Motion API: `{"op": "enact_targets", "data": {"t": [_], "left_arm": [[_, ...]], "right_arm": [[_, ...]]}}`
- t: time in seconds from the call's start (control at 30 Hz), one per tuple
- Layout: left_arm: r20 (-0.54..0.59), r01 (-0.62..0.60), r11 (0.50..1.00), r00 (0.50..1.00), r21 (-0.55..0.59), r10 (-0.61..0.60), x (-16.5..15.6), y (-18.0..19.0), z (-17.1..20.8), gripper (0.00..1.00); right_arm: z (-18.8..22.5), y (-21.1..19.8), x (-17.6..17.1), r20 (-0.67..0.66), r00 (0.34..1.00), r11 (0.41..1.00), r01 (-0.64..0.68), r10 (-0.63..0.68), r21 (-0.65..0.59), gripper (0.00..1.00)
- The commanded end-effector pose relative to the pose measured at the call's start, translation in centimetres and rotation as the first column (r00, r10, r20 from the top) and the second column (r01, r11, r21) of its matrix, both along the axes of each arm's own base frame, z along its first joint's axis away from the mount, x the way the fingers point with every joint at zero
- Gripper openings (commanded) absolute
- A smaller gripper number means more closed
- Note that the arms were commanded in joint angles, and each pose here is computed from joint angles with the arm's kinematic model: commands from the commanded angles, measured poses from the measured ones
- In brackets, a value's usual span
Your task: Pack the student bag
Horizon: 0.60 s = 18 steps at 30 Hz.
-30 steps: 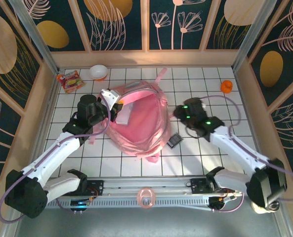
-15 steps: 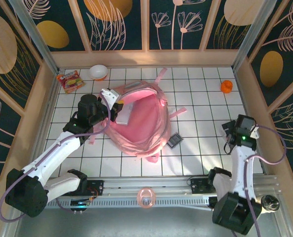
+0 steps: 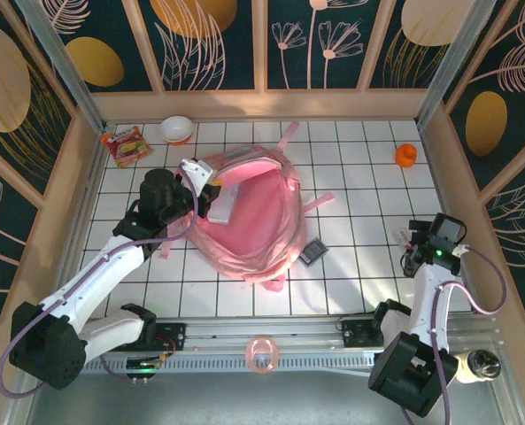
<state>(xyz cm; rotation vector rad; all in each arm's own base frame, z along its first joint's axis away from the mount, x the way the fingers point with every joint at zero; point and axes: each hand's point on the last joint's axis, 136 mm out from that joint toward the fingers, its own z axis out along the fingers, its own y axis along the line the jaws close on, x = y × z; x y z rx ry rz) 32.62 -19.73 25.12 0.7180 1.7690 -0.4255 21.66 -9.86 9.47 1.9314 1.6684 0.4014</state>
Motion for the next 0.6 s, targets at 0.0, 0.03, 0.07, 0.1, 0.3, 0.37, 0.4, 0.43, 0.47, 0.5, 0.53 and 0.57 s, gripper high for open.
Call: {"op": "enact_targets", "data": {"t": [0.0, 0.03, 0.07, 0.1, 0.3, 0.37, 0.4, 0.43, 0.47, 0.5, 0.53, 0.57], "left_arm": [[0.147, 0.031, 0.992, 0.989, -0.120, -0.013, 0.5, -0.8, 6.0, 0.00], [0.147, 0.030, 0.992, 0.989, -0.121, -0.012, 0.5, -0.8, 6.0, 0.00], [0.147, 0.030, 0.992, 0.989, -0.119, -0.012, 0.5, -0.8, 5.9, 0.00], [0.145, 0.030, 0.992, 0.989, -0.119, -0.013, 0.5, -0.8, 5.9, 0.00], [0.140, 0.032, 0.992, 0.990, -0.118, -0.016, 0.6, -0.9, 5.7, 0.00], [0.137, 0.032, 0.993, 0.990, -0.116, -0.016, 0.6, -0.9, 5.5, 0.00], [0.135, 0.032, 0.993, 0.991, -0.114, -0.016, 0.7, -0.9, 5.4, 0.00], [0.134, 0.032, 0.993, 0.991, -0.112, -0.016, 0.7, -0.9, 5.4, 0.00], [0.136, 0.031, 0.993, 0.991, -0.111, -0.015, 0.7, -0.9, 5.5, 0.00], [0.134, 0.028, 0.994, 0.991, -0.107, -0.014, 0.7, -0.8, 5.4, 0.00], [0.135, 0.026, 0.994, 0.991, -0.105, -0.011, 0.8, -0.8, 5.4, 0.00], [0.134, 0.025, 0.994, 0.991, -0.102, -0.011, 0.8, -0.8, 5.3, 0.00]], "right_arm": [[-0.5, -0.2, -0.8, 0.009, 0.971, 0.961, 0.236, -0.240, 0.143, 0.96], [-0.5, -0.3, -0.9, 0.003, 0.961, 0.948, 0.274, -0.278, 0.164, 0.95], [-0.6, -0.4, -1.1, -0.009, 0.951, 0.936, 0.305, -0.309, 0.175, 0.94], [-0.7, -0.5, -1.3, -0.025, 0.938, 0.920, 0.345, -0.347, 0.186, 0.92], [-1.7, -0.9, -1.8, -0.126, 0.880, 0.851, 0.474, -0.457, 0.225, 0.89], [-1.8, -1.4, -1.5, -0.136, 0.867, 0.839, 0.499, -0.480, 0.219, 0.89], [-1.8, -1.6, -1.4, -0.147, 0.858, 0.830, 0.513, -0.492, 0.217, 0.89], [-1.8, -1.7, -1.3, -0.157, 0.852, 0.825, 0.523, -0.500, 0.215, 0.89], [-1.8, -1.9, -1.1, -0.162, 0.847, 0.820, 0.531, -0.506, 0.212, 0.89], [-1.9, -2.0, -0.9, -0.169, 0.843, 0.816, 0.538, -0.511, 0.214, 0.89], [-2.1, -2.1, -0.7, -0.175, 0.839, 0.811, 0.544, -0.516, 0.217, 0.89], [-2.3, -2.2, -0.6, -0.182, 0.835, 0.805, 0.550, -0.520, 0.221, 0.88]]}}
